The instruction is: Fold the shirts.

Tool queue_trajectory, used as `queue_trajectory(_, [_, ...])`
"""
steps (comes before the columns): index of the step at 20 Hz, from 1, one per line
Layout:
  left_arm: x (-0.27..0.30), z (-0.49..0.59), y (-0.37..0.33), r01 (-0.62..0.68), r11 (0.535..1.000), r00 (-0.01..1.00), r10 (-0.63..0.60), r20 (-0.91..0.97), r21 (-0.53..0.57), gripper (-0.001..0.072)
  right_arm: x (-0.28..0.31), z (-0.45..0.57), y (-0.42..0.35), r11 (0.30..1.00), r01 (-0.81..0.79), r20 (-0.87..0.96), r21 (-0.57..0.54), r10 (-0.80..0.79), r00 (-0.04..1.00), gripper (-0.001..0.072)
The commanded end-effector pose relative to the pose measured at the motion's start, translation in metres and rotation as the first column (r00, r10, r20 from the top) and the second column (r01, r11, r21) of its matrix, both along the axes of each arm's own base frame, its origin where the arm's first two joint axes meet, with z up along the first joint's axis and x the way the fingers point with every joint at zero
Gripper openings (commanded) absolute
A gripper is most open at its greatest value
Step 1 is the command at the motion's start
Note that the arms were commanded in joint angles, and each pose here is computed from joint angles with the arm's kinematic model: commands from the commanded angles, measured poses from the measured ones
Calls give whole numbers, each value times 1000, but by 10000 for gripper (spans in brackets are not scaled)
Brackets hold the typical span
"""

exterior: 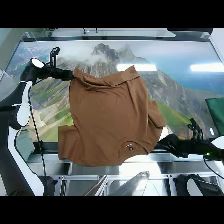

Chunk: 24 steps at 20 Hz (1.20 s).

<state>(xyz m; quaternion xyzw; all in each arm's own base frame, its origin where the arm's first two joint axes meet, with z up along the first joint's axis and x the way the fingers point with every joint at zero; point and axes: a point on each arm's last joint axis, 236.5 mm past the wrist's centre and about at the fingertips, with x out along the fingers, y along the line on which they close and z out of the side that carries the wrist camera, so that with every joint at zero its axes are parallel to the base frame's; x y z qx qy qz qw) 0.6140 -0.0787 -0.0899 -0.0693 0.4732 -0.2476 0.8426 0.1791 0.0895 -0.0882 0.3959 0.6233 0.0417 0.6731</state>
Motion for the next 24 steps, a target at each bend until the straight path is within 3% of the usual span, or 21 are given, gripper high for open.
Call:
queue_trajectory(1, [-4,4,-5,30,1000,999,-30,-10,-3,25,-1,-15,0,998,66,-1,6,-66,998,487])
queue_trajectory(7, [-7,16,6,36,999,999,-37,-19,-13,25,4,-24,2,992,125,9,19,-125,992,478])
queue_trajectory(13, [-7,16,21,-6,1000,999,5,-40,-31,25,25,-32,45,985,125,21,116,-129,991,473])
queue_trajectory(14, [-7,16,25,-19,999,999,17,-45,-34,25,25,-35,52,984,121,9,133,-123,992,275])
queue_trajectory(15, [-8,16,27,-25,999,998,23,-54,-39,25,27,-35,57,985,92,28,144,-97,995,28])
queue_trajectory(19, [-20,34,48,-51,997,995,45,-93,-58,23,75,-10,44,994,59,165,97,-74,983,16])
queue_trajectory(22, [-64,51,69,-64,993,974,41,-223,-97,20,161,33,-32,991,119,326,-61,-93,941,16])
queue_trajectory(24, [-109,49,72,-96,986,928,40,-370,-135,18,225,66,-88,978,187,403,-96,-134,906,16])
